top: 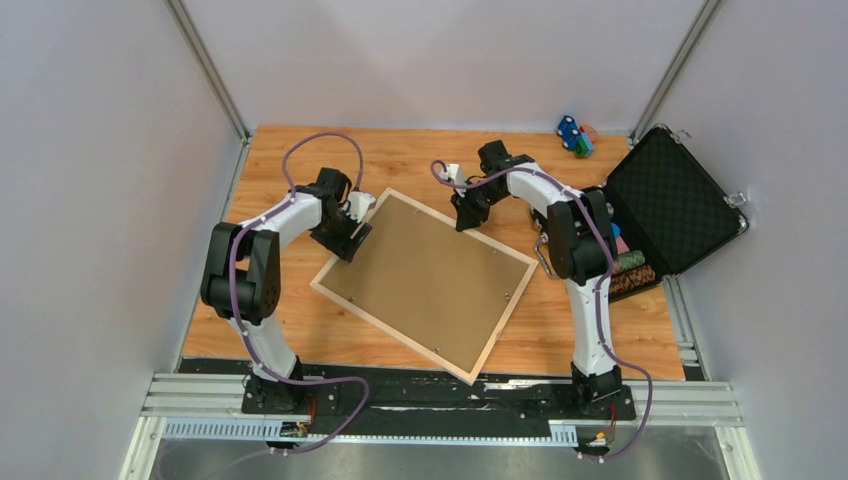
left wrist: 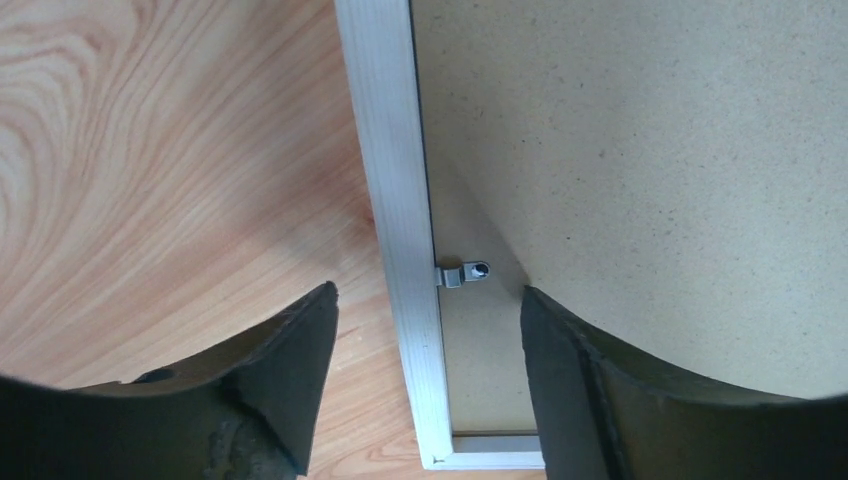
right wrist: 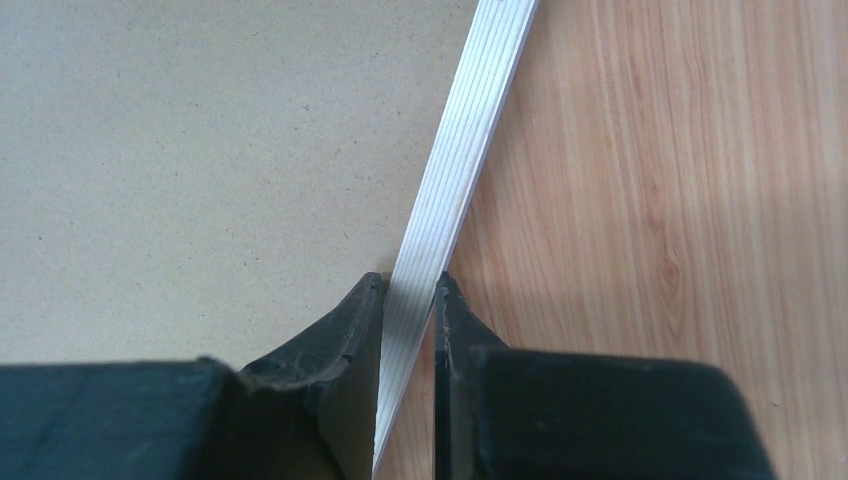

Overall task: Put the photo into the frame
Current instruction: Install the photo frame at the center of the board, then adjust the photo frame at the center of the board.

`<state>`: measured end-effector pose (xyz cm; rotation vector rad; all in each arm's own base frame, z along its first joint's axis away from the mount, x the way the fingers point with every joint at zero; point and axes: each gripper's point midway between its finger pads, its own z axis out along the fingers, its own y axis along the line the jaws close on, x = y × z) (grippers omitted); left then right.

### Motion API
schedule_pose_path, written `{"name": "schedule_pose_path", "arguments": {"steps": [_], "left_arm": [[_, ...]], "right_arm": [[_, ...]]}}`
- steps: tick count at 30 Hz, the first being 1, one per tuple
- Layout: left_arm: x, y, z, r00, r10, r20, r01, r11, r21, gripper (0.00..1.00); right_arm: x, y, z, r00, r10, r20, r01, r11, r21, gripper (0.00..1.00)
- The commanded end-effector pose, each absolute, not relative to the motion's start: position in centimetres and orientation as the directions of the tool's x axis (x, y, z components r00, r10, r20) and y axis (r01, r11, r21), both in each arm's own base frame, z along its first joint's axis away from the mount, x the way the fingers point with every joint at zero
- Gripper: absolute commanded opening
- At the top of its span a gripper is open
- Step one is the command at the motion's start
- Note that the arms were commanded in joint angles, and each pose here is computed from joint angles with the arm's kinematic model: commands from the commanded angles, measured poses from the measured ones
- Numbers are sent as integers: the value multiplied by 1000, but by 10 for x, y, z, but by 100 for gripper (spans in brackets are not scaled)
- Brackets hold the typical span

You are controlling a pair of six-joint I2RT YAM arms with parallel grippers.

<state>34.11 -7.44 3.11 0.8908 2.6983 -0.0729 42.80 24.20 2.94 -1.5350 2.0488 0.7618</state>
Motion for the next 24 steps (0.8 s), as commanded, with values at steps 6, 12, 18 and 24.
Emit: {"name": "schedule_pose_path", "arguments": {"steps": [6,12,18,24], "left_arm": [[336,-80,44,-777,552,-302,580,815,-2,80],[321,-81,42,-838,458,-298,514,846,-143,71],[293,-86,43,-852,440,-285,507,830,-232,64],[272,-81,50,-834,470,-288,536,815,-222,63]], "right_arm": [[436,233,20,-311,-730,-609,-948,281,147,0],[456,251,23,-274,-729,-627,-957,273,100,0],[474,280,28,-237,-721,-651,-962,268,54,2],[497,308,35,-207,-698,-686,-955,296,-12,9]]}}
